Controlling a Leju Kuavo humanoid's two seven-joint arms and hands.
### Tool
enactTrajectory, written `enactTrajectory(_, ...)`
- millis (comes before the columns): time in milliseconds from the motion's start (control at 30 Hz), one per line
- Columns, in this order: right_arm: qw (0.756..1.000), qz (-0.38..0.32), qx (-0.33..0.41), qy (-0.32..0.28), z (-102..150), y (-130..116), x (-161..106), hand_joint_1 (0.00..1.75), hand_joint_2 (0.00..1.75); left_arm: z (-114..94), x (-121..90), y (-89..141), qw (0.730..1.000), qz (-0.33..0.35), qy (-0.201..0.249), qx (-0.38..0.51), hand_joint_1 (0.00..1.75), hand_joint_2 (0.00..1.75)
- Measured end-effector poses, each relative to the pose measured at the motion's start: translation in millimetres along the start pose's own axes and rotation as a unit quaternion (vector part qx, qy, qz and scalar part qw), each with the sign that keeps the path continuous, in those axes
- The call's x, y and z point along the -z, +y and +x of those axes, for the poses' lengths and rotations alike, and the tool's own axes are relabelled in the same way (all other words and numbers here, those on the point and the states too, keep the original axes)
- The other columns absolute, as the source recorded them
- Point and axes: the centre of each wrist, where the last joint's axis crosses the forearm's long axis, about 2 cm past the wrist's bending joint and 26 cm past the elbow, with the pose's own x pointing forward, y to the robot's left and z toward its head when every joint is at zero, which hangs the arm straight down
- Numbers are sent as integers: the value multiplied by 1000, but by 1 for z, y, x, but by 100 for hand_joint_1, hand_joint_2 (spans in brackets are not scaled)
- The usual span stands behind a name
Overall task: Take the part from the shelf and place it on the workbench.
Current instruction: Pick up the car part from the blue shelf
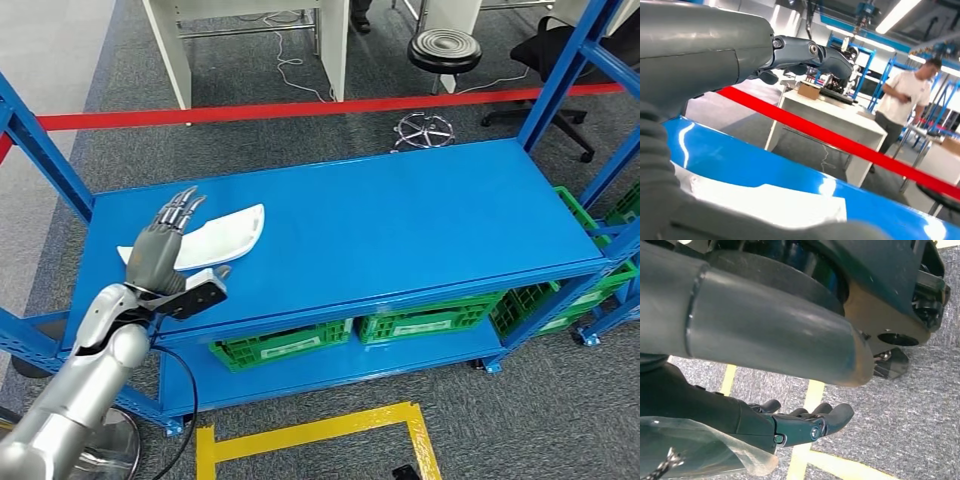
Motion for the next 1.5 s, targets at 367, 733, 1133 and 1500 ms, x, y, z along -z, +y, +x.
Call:
enactTrajectory(367, 1000, 8, -10, 0, 1, 0, 0, 0, 0, 3, 12, -13, 994, -88, -3, 67, 0, 175)
enactTrajectory(733, 1000, 6, -4, 1, 0, 1, 0, 0, 0, 6, 10, -25, 992, -121, 12, 38, 0, 175)
enactTrajectory(1133, 1000, 3, -2, 3, -1, 1, 0, 0, 0, 10, 10, -32, 992, -85, 76, 55, 0, 175)
enactTrajectory(1500, 1000, 3, 1, 6, -1, 2, 0, 0, 0, 9, 10, -37, 988, -95, 102, 61, 45, 175)
